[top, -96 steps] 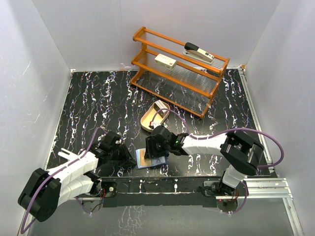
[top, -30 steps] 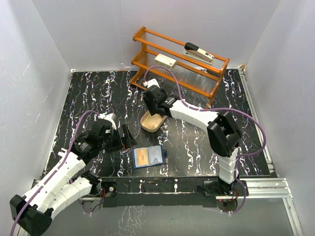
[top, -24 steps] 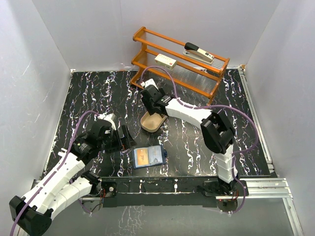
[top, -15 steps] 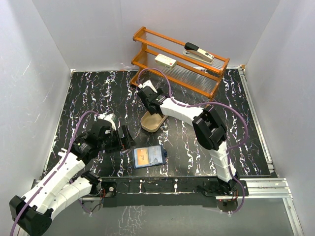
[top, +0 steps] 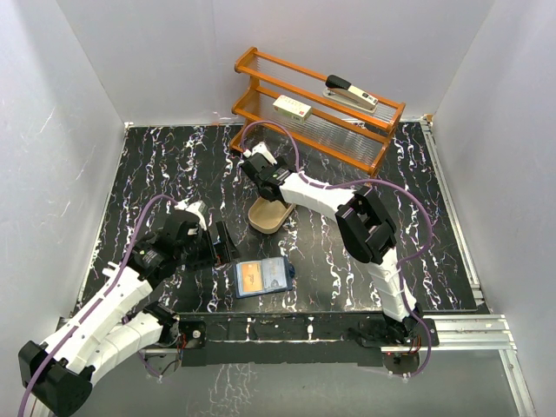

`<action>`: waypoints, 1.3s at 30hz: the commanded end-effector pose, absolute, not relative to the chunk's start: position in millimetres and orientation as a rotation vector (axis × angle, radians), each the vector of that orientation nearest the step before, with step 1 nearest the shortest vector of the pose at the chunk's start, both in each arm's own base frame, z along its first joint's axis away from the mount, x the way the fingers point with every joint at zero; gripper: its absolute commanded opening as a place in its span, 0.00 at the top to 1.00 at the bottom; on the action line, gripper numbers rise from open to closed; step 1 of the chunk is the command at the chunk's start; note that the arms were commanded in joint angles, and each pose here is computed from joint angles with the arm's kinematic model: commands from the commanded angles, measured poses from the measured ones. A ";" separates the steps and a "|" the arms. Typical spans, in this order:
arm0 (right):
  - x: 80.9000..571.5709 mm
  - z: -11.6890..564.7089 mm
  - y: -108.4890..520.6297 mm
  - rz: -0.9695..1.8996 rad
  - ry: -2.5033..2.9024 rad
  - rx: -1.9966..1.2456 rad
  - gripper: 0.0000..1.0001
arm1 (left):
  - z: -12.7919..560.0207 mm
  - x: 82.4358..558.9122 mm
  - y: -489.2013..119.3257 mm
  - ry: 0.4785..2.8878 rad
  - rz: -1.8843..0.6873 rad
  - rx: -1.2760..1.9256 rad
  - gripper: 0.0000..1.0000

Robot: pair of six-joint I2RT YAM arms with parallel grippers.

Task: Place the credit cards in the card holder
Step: Pick up the credit card from the storage box.

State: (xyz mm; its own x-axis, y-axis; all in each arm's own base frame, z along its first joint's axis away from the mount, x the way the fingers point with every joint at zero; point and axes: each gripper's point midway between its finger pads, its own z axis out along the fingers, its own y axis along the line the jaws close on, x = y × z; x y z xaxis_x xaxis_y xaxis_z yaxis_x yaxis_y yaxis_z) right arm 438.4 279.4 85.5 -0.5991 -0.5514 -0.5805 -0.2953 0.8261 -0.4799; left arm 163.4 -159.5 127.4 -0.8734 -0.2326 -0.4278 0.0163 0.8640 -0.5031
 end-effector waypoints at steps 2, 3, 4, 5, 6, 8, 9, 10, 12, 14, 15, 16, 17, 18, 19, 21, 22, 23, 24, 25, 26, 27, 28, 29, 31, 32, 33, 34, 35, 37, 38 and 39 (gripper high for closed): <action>455.7 114.0 282.5 -0.430 2.177 -0.551 0.51 | 137.6 163.3 -163.3 2.542 -0.723 -0.136 0.01; 455.5 113.3 282.6 -0.427 2.179 -0.554 0.53 | 137.7 163.5 -163.1 2.540 -0.723 -0.137 0.01; 455.3 113.2 283.0 -0.426 2.179 -0.554 0.55 | 137.7 163.3 -163.4 2.539 -0.725 -0.135 0.01; 455.1 111.6 282.2 -0.429 2.182 -0.555 0.56 | 138.0 163.7 -163.4 2.536 -0.726 -0.137 0.01; 454.8 111.4 282.6 -0.428 2.183 -0.557 0.58 | 137.8 163.5 -163.6 2.536 -0.727 -0.136 0.01; 454.5 111.0 282.1 -0.430 2.183 -0.557 0.59 | 138.3 163.7 -163.8 2.534 -0.730 -0.138 0.01; 454.2 110.5 281.7 -0.432 2.183 -0.559 0.59 | 137.7 163.3 -163.6 2.536 -0.730 -0.139 0.01; 454.3 110.5 281.2 -0.434 2.184 -0.559 0.60 | 137.3 163.1 -163.9 2.537 -0.731 -0.138 0.01; 454.1 110.6 280.8 -0.436 2.182 -0.557 0.61 | 137.5 163.4 -164.3 2.536 -0.733 -0.139 0.01; 454.5 111.1 280.7 -0.437 2.181 -0.559 0.63 | 136.9 163.3 -164.1 2.538 -0.731 -0.138 0.01; 454.6 111.6 280.8 -0.439 2.179 -0.559 0.64 | 136.4 163.3 -164.1 2.539 -0.730 -0.138 0.01; 455.1 112.2 280.9 -0.438 2.177 -0.559 0.65 | 136.7 163.7 -164.2 2.537 -0.731 -0.139 0.01; 455.2 112.8 281.6 -0.436 2.176 -0.560 0.65 | 136.8 163.7 -164.4 2.537 -0.733 -0.138 0.01; 455.8 112.9 281.7 -0.436 2.176 -0.561 0.66 | 136.4 163.6 -164.6 2.538 -0.733 -0.138 0.01; 456.1 113.3 281.7 -0.435 2.175 -0.561 0.67 | 136.3 163.8 -164.6 2.538 -0.733 -0.140 0.01; 456.6 113.9 282.6 -0.436 2.172 -0.562 0.68 | 135.7 163.5 -164.5 2.540 -0.733 -0.140 0.01; 456.8 114.0 283.1 -0.434 2.172 -0.564 0.69 | 136.0 163.5 -164.9 2.541 -0.734 -0.138 0.01; 457.4 115.0 283.0 -0.434 2.170 -0.563 0.69 | 135.6 163.8 -164.8 2.541 -0.733 -0.139 0.01; 457.6 115.1 282.9 -0.436 2.170 -0.563 0.70 | 135.5 163.5 -164.9 2.543 -0.732 -0.137 0.01; 458.0 115.0 283.1 -0.437 2.169 -0.566 0.71 | 135.3 163.5 -164.9 2.544 -0.733 -0.137 0.01; 458.3 115.5 283.5 -0.435 2.168 -0.565 0.72 | 135.5 163.7 -165.0 2.542 -0.734 -0.137 0.01; 458.7 115.5 283.6 -0.437 2.168 -0.568 0.73 | 136.3 163.9 -165.3 2.540 -0.736 -0.136 0.01; 458.9 115.8 284.3 -0.434 2.167 -0.568 0.73 | 136.0 163.8 -165.2 2.542 -0.735 -0.138 0.01; 458.9 116.6 284.6 -0.434 2.166 -0.569 0.74 | 136.0 163.6 -165.1 2.543 -0.735 -0.137 0.01; 459.5 116.8 284.9 -0.432 2.167 -0.569 0.76 | 135.3 163.3 -165.0 2.544 -0.733 -0.137 0.01; 459.4 117.4 285.6 -0.428 2.166 -0.571 0.76 | 135.7 163.6 -165.2 2.542 -0.734 -0.136 0.01; 459.7 117.7 285.8 -0.428 2.165 -0.573 0.78 | 135.7 164.0 -165.2 2.541 -0.735 -0.137 0.01; 459.5 118.1 286.2 -0.426 2.165 -0.574 0.79 | 135.9 163.8 -165.3 2.540 -0.737 -0.136 0.01; 459.9 118.7 286.4 -0.424 2.164 -0.574 0.81 | 135.2 163.8 -165.4 2.542 -0.736 -0.136 0.01; 460.2 120.3 286.9 -0.420 2.161 -0.572 0.84 | 135.6 163.6 -166.1 2.544 -0.739 -0.134 0.01; 459.9 121.1 287.2 -0.415 2.162 -0.572 0.85 | 135.2 163.5 -166.1 2.547 -0.740 -0.136 0.01; 459.6 121.8 287.9 -0.411 2.161 -0.572 0.87 | 135.1 163.3 -166.4 2.548 -0.740 -0.134 0.01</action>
